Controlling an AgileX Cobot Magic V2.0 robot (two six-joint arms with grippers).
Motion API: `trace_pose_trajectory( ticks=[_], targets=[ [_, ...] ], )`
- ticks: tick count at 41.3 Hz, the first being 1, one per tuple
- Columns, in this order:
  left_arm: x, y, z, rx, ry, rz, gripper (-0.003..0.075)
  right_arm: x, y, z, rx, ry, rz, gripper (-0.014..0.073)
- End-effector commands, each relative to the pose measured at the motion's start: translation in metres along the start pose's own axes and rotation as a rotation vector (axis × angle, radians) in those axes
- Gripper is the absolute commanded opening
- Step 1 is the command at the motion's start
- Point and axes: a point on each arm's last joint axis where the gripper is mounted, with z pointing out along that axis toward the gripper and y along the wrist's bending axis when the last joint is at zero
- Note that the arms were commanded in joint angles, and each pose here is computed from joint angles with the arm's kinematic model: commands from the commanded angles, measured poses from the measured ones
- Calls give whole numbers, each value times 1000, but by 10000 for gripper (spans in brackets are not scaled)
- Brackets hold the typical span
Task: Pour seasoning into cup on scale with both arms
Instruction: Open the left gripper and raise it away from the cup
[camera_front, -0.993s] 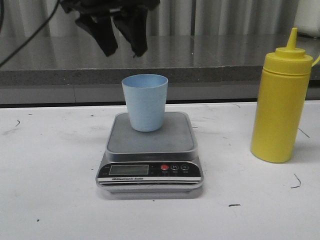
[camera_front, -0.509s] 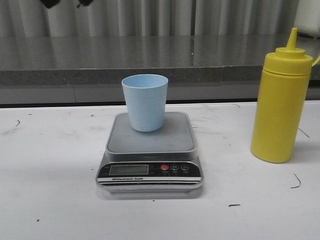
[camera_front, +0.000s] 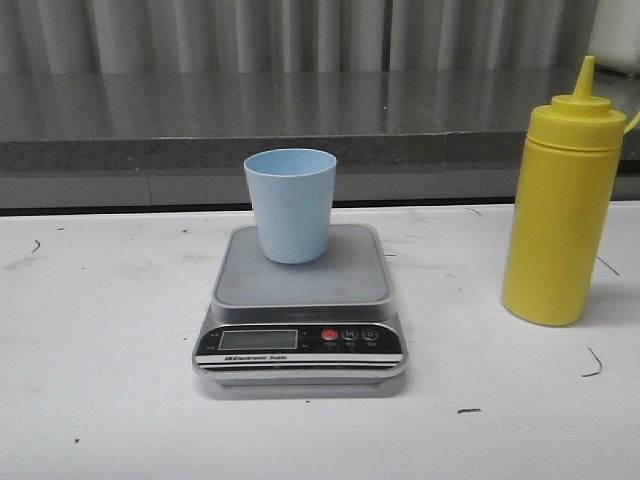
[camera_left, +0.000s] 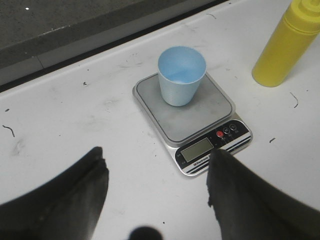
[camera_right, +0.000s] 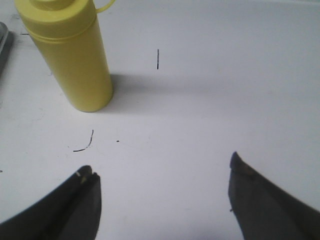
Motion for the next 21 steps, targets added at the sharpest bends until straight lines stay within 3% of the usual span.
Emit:
trace_pose_trajectory(
  ticks=[1, 12, 21],
  targets=[
    [3, -1, -24, 9, -148, -22, 428, -14, -1, -6, 9, -85, -13, 552],
    [39, -1, -48, 11, -221, -20, 428, -14, -1, -6, 9, -85, -13, 552],
    [43, 0, -50, 10, -245, -19, 428, -14, -1, -6, 9, -85, -13, 552]
  ],
)
